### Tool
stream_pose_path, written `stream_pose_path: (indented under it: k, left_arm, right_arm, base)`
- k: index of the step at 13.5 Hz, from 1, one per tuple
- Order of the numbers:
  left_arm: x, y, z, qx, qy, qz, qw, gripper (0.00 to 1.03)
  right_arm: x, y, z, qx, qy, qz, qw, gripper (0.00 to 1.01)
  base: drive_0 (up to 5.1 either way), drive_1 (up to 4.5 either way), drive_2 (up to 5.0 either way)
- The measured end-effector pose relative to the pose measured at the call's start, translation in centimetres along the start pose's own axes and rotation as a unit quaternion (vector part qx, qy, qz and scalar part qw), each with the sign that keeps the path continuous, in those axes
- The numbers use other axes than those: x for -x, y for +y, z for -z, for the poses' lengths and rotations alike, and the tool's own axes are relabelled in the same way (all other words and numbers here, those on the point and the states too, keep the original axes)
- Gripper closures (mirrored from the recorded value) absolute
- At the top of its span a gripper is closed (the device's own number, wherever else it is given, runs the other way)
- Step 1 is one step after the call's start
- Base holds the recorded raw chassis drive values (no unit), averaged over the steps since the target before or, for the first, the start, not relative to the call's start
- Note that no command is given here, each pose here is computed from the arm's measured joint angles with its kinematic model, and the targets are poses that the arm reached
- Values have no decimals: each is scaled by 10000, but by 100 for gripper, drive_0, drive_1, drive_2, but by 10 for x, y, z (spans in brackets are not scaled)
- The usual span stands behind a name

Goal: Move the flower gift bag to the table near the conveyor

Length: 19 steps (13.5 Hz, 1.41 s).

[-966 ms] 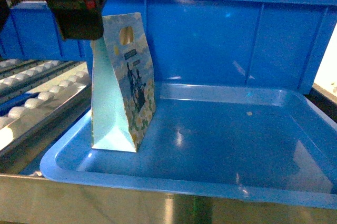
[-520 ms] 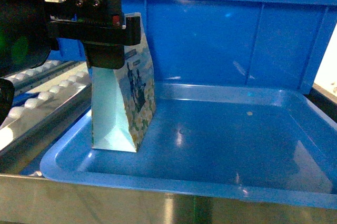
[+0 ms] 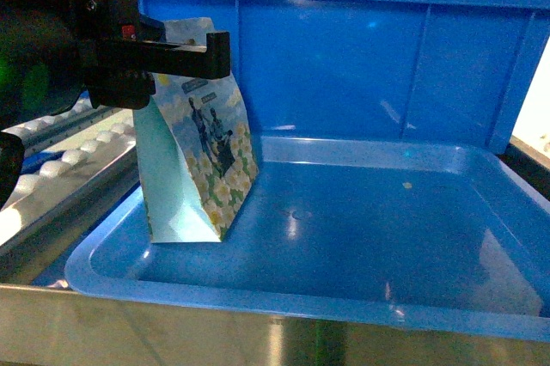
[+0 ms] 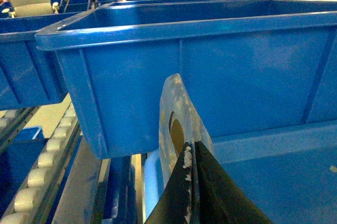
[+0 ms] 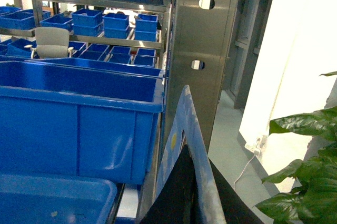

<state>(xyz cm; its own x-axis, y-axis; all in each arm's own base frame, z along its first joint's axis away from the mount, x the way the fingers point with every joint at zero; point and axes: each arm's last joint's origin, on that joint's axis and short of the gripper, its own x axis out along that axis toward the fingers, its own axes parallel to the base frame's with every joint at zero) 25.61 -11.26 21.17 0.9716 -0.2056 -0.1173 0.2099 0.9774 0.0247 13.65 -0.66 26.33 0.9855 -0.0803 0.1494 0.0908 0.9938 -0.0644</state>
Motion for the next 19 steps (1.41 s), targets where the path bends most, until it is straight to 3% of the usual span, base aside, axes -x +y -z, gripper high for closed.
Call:
stream_pose_path:
  k: [4, 6, 7, 9, 12, 15, 19]
  left_arm:
    - [2, 4, -5, -13, -145, -71, 9999, 101]
    - [9, 12, -21, -80, -522, -212, 9984, 101]
    - [22, 21, -38, -102, -861, -380, 9955, 101]
    - [41, 26, -52, -253, -1191, -551, 9910, 101]
    - [53, 29, -54, -296, -1221, -623, 9901, 101]
    - [93, 37, -57, -332, -1374, -779, 9869, 101]
    - [91, 37, -56, -342, -1346, -779, 9872, 101]
  right_arm:
    - [0, 0, 0, 0, 0, 0, 10000, 99]
    - [0, 0, 0, 0, 0, 2, 10000, 99]
    - [0, 0, 0, 0, 0, 0, 10000, 99]
    - [0, 0, 0, 0, 0, 0, 10000, 99]
    - [0, 0, 0, 0, 0, 0, 10000, 99]
    - [0, 0, 0, 0, 0, 2, 10000, 99]
    - [0, 0, 0, -1, -3, 12, 10000, 99]
  base:
    - [0, 0, 0]
    - [0, 0, 0]
    - [0, 0, 0]
    - [0, 0, 0]
    - [0, 0, 0]
    - [0, 0, 0]
    - [-302, -36, 343]
